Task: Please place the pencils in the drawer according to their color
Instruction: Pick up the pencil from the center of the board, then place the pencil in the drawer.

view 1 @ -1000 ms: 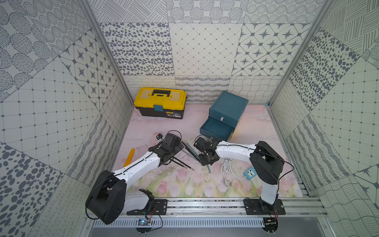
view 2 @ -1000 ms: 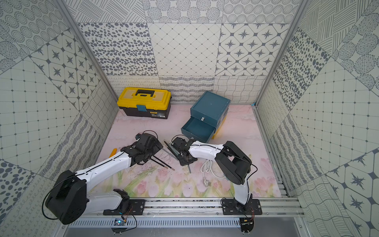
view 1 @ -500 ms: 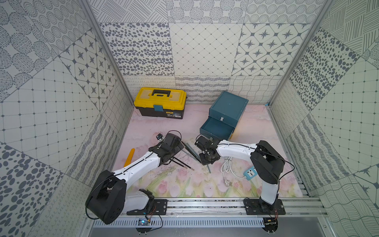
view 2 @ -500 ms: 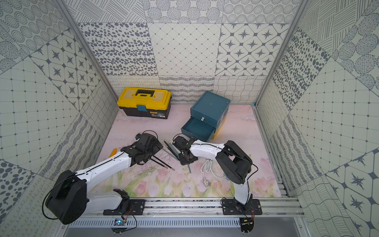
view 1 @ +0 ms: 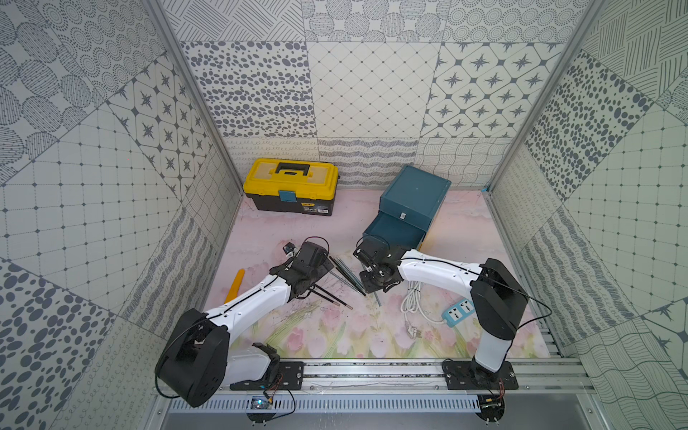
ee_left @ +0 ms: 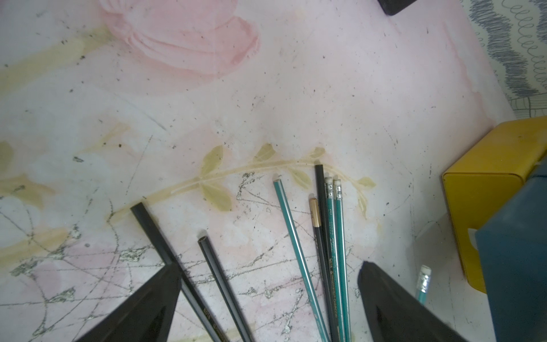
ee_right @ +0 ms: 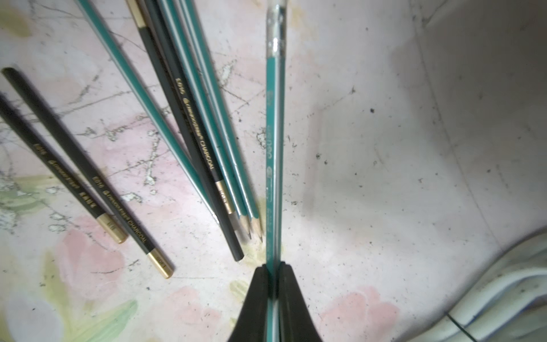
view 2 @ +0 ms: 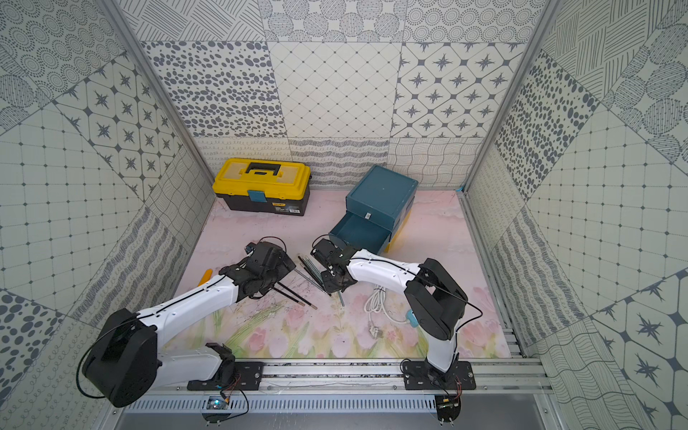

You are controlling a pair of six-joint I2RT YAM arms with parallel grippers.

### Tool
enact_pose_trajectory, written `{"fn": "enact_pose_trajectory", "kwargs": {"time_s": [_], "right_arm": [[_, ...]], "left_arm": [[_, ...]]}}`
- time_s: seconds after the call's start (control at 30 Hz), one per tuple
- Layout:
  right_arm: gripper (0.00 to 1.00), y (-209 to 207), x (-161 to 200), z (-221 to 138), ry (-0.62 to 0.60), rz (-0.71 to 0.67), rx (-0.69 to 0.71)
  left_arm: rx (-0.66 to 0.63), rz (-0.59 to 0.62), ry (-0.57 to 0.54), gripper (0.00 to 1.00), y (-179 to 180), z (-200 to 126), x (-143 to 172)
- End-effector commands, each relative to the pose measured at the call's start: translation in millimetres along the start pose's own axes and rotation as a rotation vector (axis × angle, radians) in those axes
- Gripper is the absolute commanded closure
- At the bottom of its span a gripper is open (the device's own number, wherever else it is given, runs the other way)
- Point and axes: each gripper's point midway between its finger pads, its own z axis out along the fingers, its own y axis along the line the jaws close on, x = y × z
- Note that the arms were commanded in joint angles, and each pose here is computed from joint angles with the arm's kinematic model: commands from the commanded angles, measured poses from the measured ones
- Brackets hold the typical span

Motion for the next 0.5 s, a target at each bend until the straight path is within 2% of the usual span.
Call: {"fn": "enact_pose_trajectory", "kwargs": {"time_s": [0.0, 0.27, 0.47], "right_arm": [[1.0, 9.4, -22.1, -34.5, -0.089, -0.032, -0.037], [1.0, 15.6, -58.6, -90.3, -0.221, -0.076, -0.095], [1.0, -18.1, -88.0, -126.4, -0.318, -0.073, -0.093]], "left_arm": [[-0.033, -0.021, -0.041, 0.01, 9.9, -4.0, -7.2], [-0.034, -0.03, -0.063, 0.01, 13.6, -8.2, -10.7], [-0.027, -0.03, -0.057, 0.01, 12.3, -7.9, -9.5]]}}
